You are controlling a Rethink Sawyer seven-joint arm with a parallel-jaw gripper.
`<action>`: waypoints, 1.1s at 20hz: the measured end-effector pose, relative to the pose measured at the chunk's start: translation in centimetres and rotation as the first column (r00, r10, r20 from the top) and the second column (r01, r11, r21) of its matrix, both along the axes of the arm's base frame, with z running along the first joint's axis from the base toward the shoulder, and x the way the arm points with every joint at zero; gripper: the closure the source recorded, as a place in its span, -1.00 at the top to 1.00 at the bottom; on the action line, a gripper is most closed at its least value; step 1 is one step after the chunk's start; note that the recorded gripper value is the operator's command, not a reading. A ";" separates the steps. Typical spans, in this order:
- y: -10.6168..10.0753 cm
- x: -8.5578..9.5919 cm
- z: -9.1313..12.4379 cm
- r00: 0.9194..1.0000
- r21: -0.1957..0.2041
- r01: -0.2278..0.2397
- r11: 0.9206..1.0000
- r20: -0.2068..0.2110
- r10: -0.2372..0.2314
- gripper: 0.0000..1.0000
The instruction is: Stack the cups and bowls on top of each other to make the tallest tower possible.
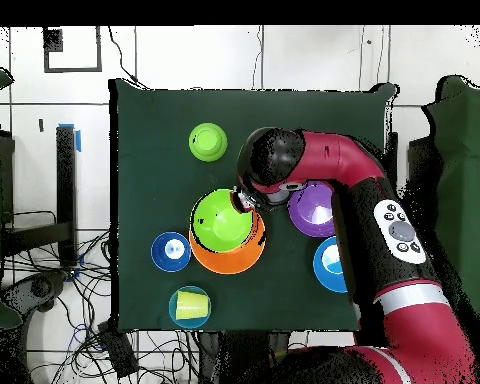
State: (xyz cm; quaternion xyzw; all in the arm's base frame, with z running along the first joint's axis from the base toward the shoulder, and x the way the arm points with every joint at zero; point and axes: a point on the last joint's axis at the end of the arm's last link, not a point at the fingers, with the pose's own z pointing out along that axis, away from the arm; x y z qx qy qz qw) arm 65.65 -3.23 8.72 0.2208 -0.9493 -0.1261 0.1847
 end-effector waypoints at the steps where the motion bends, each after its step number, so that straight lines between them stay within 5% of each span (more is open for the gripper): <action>1: 0.0 0.1 0.0 1.000 -0.001 0.000 1.000 0.002 0.000 -1.00; 22: -0.4 0.4 0.1 1.000 -0.011 -0.003 1.000 0.011 0.003 -1.00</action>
